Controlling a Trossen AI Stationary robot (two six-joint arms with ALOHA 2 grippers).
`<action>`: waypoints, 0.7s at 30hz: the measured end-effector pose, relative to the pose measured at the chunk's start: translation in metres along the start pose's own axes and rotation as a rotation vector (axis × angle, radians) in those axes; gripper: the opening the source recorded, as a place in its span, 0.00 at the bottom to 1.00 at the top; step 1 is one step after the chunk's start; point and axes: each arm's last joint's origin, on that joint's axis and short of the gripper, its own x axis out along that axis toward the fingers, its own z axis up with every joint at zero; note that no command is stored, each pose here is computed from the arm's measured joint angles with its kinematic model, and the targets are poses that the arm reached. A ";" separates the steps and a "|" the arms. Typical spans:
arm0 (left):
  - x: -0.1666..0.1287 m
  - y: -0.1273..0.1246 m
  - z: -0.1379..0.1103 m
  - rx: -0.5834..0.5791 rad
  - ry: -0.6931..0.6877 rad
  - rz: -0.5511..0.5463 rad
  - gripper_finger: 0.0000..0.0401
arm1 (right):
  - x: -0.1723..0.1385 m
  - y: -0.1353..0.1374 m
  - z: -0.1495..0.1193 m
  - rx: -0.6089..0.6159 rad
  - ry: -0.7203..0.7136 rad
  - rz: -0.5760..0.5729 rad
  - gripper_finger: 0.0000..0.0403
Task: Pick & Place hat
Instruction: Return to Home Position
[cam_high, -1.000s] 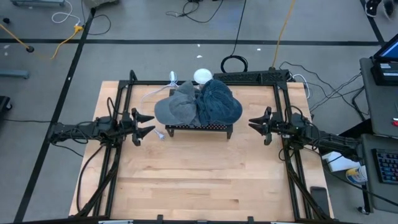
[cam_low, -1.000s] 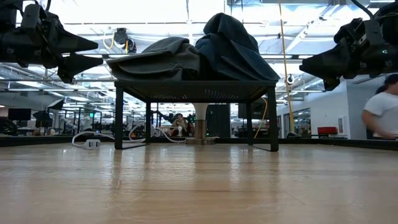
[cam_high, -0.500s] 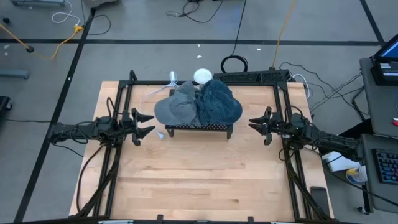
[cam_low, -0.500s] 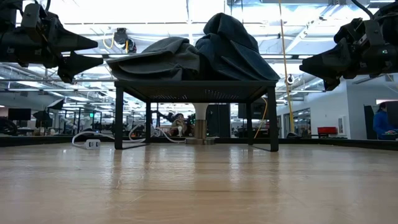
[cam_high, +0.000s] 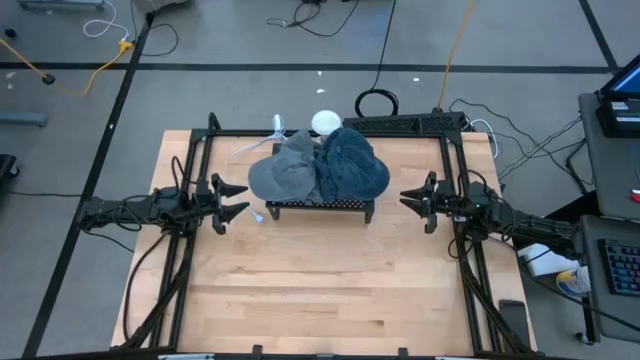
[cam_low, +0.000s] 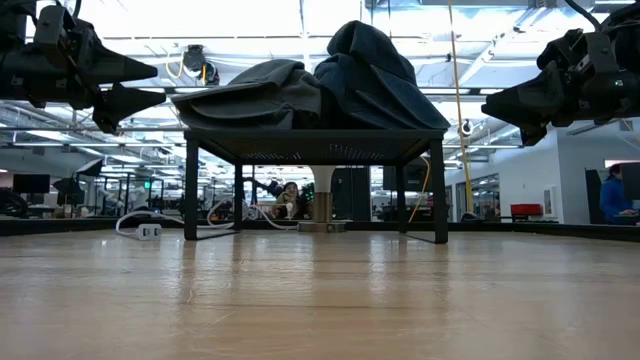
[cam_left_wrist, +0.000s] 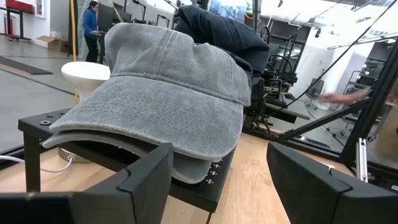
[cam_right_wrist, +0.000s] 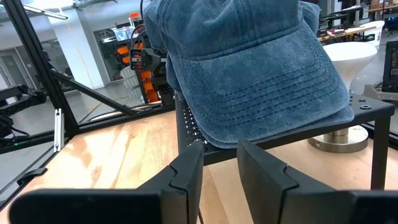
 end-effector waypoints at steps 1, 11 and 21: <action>0.000 0.000 0.000 0.000 0.000 0.000 0.65 | 0.000 0.000 0.000 0.000 0.000 0.000 0.24; 0.000 0.000 0.000 0.000 -0.001 -0.001 0.63 | 0.000 0.000 0.000 0.000 0.000 0.000 0.24; 0.000 0.000 0.000 0.000 -0.001 0.000 0.69 | 0.000 0.000 0.000 0.000 0.000 0.000 0.24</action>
